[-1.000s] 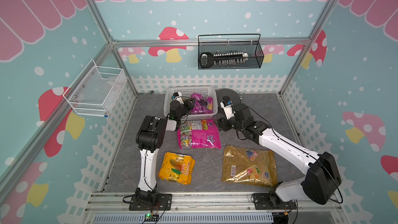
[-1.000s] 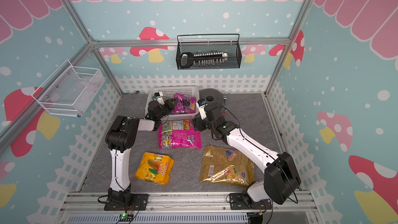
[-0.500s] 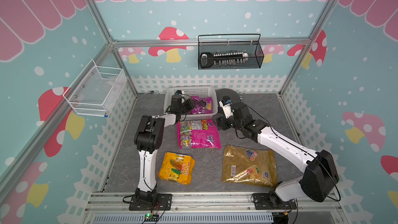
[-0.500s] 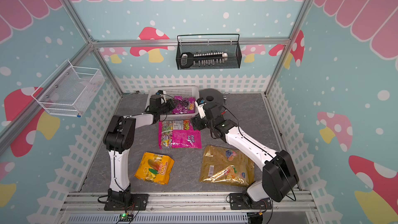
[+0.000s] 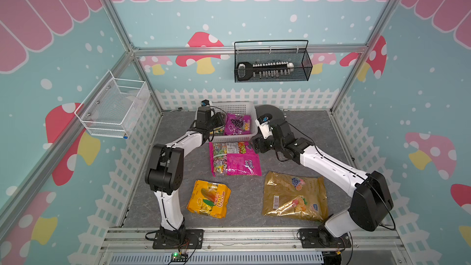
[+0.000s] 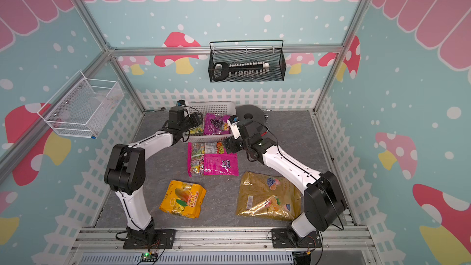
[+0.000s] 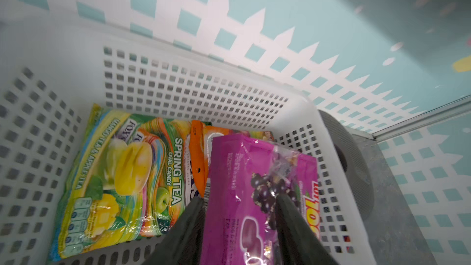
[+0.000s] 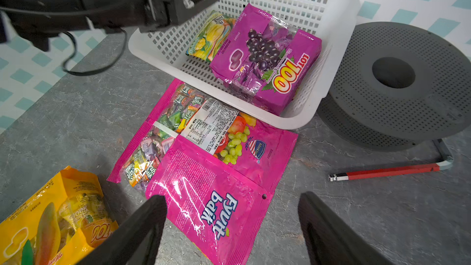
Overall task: Put the candies in the basket
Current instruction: Place the candy in the basket, then pick up the candy at the center of the board.
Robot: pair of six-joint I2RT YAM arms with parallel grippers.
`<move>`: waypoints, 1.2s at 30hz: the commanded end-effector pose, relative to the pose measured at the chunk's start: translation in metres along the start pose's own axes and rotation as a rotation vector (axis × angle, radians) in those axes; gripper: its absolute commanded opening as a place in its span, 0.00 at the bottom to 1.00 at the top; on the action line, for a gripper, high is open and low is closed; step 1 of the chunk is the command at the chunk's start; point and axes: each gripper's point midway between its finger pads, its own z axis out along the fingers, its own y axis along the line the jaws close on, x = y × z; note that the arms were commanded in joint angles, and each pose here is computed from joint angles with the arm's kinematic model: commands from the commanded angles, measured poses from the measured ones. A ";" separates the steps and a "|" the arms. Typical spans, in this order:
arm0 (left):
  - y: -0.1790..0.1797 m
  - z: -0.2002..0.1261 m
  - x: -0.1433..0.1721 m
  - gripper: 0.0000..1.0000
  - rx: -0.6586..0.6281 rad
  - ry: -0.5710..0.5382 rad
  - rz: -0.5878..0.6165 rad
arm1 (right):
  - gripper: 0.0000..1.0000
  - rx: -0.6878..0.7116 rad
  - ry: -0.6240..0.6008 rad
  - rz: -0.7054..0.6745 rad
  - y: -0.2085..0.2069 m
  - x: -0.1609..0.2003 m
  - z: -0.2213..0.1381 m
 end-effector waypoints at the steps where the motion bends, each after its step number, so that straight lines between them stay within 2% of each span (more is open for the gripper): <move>1: 0.000 -0.024 -0.001 0.49 -0.004 0.005 0.026 | 0.85 -0.057 0.019 -0.022 0.011 -0.001 0.002; 4: -0.008 -0.052 0.001 0.49 0.010 0.031 0.027 | 0.84 -0.120 0.022 -0.077 0.029 0.003 0.004; 6: -0.005 -0.069 0.009 0.54 -0.010 0.078 0.011 | 0.84 -0.194 0.015 -0.152 0.049 0.009 0.005; 11: 0.022 -0.116 0.051 0.57 -0.097 0.265 -0.095 | 0.85 -0.356 -0.052 -0.394 0.100 0.029 0.002; 14: 0.032 -0.149 0.073 0.57 -0.119 0.318 -0.138 | 0.85 -0.463 -0.101 -0.578 0.128 0.054 -0.003; 15: 0.035 -0.159 0.079 0.60 -0.130 0.323 -0.152 | 0.86 -0.490 -0.122 -0.650 0.135 0.063 -0.005; 16: 0.038 -0.169 0.087 0.74 -0.142 0.335 -0.166 | 0.87 -0.522 -0.155 -0.732 0.145 0.072 -0.008; 17: 0.040 -0.178 0.092 0.96 -0.154 0.342 -0.187 | 0.87 -0.558 -0.185 -0.804 0.153 0.080 -0.012; 18: 0.044 -0.187 0.101 0.99 -0.174 0.359 -0.215 | 0.88 -0.607 -0.215 -0.888 0.163 0.090 -0.016; 21: 0.049 -0.204 0.131 0.99 -0.187 0.433 -0.250 | 0.91 -0.763 -0.268 -1.111 0.190 0.121 -0.026; 24: 0.069 -0.218 0.162 0.99 -0.274 0.508 -0.334 | 0.96 -0.796 -0.265 -1.207 0.205 0.137 -0.017; 26: 0.083 -0.227 0.184 0.99 -0.325 0.566 -0.466 | 0.99 -0.790 -0.256 -1.252 0.212 0.145 -0.008; 28: 0.096 -0.238 0.203 0.99 -0.327 0.602 -0.649 | 0.99 -0.795 -0.264 -1.286 0.218 0.151 -0.002; 29: 0.102 -0.241 0.208 0.99 -0.338 0.601 -0.692 | 0.99 -0.802 -0.271 -1.304 0.220 0.154 0.000; 32: 0.120 -0.249 0.215 0.99 -0.409 0.599 -0.693 | 0.99 -0.798 -0.279 -1.356 0.224 0.160 0.009; 36: 0.126 -0.252 0.226 0.99 -0.449 0.621 -0.724 | 0.99 -0.736 -0.300 -1.383 0.223 0.159 0.025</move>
